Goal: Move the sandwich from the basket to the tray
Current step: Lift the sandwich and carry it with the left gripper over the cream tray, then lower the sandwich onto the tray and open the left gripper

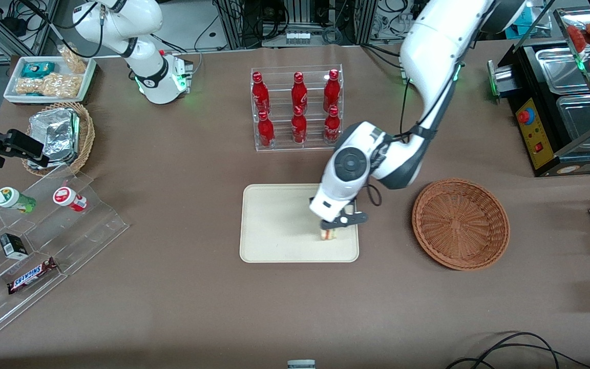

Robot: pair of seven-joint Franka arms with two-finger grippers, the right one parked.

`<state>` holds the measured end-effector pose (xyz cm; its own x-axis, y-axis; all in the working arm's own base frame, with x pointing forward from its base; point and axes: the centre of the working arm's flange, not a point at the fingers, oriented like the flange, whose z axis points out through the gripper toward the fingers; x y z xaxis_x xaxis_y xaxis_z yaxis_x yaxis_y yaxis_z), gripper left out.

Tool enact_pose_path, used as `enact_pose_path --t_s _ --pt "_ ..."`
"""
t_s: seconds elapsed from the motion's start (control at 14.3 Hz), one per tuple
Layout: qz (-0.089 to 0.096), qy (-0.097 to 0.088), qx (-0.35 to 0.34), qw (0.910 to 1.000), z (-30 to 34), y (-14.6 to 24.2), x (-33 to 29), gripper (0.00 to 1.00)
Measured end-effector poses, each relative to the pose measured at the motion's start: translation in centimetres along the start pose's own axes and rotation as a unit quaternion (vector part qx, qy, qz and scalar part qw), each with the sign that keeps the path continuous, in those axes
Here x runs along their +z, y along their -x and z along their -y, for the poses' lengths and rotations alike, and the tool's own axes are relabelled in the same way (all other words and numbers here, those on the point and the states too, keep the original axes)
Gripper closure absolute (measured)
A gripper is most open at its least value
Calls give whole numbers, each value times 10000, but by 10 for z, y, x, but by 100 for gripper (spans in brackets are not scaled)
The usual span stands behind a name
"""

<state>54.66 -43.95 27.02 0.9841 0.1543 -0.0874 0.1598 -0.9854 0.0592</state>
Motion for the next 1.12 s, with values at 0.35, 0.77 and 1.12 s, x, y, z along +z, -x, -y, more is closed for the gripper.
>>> enact_pose_path --t_s 0.35,0.77,1.12 --pt "18 58 343 9994 -49 22 26 85" --pt "-23 130 412 9991 -62 27 47 82" --pt "-87 182 240 9995 -63 22 40 52"
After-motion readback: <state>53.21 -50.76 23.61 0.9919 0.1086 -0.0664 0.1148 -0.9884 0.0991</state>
